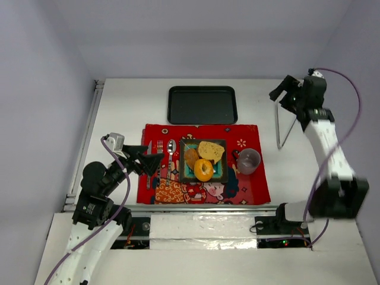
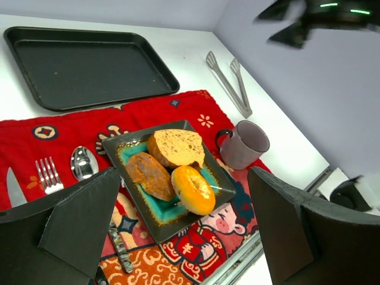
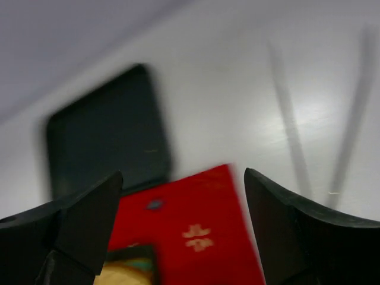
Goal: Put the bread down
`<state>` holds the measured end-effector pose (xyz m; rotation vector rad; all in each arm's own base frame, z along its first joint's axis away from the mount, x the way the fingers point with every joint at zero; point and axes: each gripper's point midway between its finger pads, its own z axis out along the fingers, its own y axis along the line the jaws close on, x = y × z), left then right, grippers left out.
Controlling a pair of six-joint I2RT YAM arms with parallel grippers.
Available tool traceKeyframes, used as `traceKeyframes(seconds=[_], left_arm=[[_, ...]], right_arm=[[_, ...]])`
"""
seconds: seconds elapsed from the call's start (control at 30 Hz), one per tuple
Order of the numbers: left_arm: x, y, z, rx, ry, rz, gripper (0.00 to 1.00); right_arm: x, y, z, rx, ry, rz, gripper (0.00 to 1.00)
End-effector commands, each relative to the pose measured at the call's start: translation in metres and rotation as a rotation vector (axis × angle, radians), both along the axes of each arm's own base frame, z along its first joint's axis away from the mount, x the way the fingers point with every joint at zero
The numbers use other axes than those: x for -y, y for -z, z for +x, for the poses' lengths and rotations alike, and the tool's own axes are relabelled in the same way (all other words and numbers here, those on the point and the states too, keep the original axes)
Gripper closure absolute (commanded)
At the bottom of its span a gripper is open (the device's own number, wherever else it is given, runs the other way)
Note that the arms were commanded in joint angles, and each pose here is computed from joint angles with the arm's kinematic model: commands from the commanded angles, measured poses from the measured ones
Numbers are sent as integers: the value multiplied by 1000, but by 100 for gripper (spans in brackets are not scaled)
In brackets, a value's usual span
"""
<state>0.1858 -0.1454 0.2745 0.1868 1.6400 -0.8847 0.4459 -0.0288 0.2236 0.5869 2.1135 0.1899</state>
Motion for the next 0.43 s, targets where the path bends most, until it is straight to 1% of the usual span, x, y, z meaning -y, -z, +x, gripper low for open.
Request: traceKeyframes(seconds=[0.0,0.03,0.07,0.1,0.13,0.17,0.2,0.27,0.3,0.33,0.37,0.4], left_arm=[[-4,-17,1,53,-26,-8,12],[-5,-19,1,58,-35,-11,12],[-7,-19,1,58,-43,-13,12],[-9,-19,1,62,-55,-16,12],[-11,-20,2,63,-72,-22,12],[-12,-20,2,66,-75,-25,12],[-13,-21,1,75,-80,-30,13],[-13,-21,0,77,-80,-32,13],[-14,-22,2,81,-83,-33,13],[-12,-20,2,79,-72,-30,14],[-11,-20,2,78,-69,-31,14],[-11,-17,4,62,-72,-26,14]], right_arm=[[-99,-103,-47,408,-285,319,13],[-134,-116,-73,446,-415,442,36],[-149,-147,-109,565,-491,476,55],[-160,-135,-126,597,-539,514,72],[-178,-140,-149,612,-603,566,96],[-182,-142,-165,637,-627,571,100],[-181,-143,-189,675,-643,566,100],[-175,-140,-203,708,-623,556,100],[-171,-128,-207,671,-592,538,100],[-164,-130,-213,698,-573,486,100],[-162,-126,-214,683,-567,465,99],[-161,-114,-216,630,-557,451,97]])
